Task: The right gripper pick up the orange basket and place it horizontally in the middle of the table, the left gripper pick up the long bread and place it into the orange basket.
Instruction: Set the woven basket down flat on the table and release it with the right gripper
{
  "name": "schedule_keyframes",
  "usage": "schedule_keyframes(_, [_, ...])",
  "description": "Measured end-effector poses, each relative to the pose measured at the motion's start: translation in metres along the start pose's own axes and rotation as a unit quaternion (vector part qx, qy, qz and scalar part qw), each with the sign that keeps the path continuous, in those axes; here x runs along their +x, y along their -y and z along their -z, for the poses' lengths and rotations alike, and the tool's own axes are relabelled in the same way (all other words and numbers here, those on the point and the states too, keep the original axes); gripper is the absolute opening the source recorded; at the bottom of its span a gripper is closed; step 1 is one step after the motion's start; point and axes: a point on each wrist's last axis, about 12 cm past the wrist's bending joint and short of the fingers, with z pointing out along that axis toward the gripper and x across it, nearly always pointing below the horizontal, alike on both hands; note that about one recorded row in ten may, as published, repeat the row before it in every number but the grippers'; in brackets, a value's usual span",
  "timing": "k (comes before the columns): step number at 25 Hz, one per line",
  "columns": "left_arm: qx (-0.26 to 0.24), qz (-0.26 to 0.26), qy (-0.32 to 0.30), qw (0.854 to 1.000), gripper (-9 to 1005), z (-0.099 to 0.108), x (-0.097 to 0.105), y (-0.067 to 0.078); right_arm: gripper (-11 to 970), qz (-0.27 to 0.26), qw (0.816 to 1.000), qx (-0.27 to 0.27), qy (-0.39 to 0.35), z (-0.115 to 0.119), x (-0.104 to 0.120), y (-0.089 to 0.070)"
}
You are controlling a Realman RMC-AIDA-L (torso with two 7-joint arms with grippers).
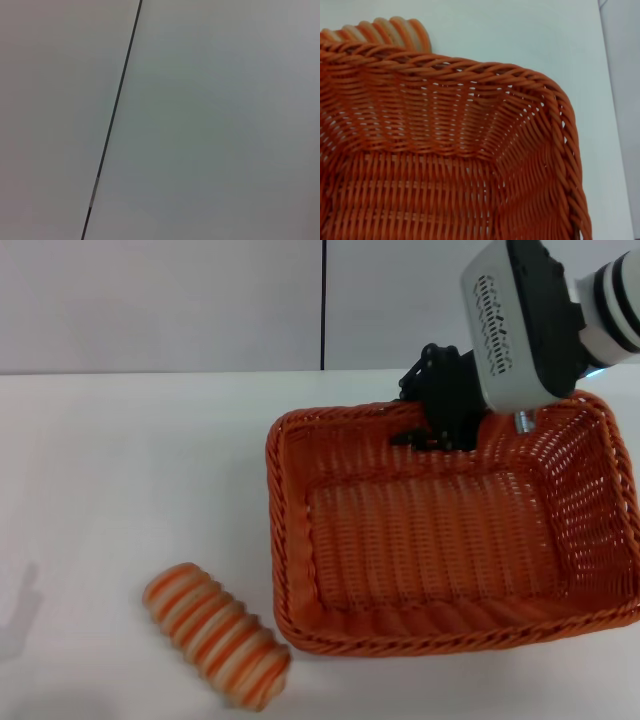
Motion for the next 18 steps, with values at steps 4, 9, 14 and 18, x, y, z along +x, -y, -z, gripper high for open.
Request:
schedule_keyframes(4, [0.000,0.000,0.000,1.000,779,0.000,0.000,0.000,267,-0.002,1.000,-0.004,-0.005,-0.002,-0.003,-0.001])
schedule_keyframes(9, [0.009,0.000,-0.003,1.000,779,-0.003,0.001,0.001,376,0.002,1.000,0.010,-0.002,0.003,-0.004,-0.001])
schedule_keyframes(14, [0.010,0.000,-0.001,1.000,780,-0.003,0.000,0.001,376,-0.013,0.998,0.055,0.026,0.021,-0.001,-0.003])
schedule_keyframes(18, [0.027,0.005,0.000,1.000,780,-0.004,-0.003,-0.001,375,-0.052,0.990,0.110,0.078,0.044,0.006,-0.006])
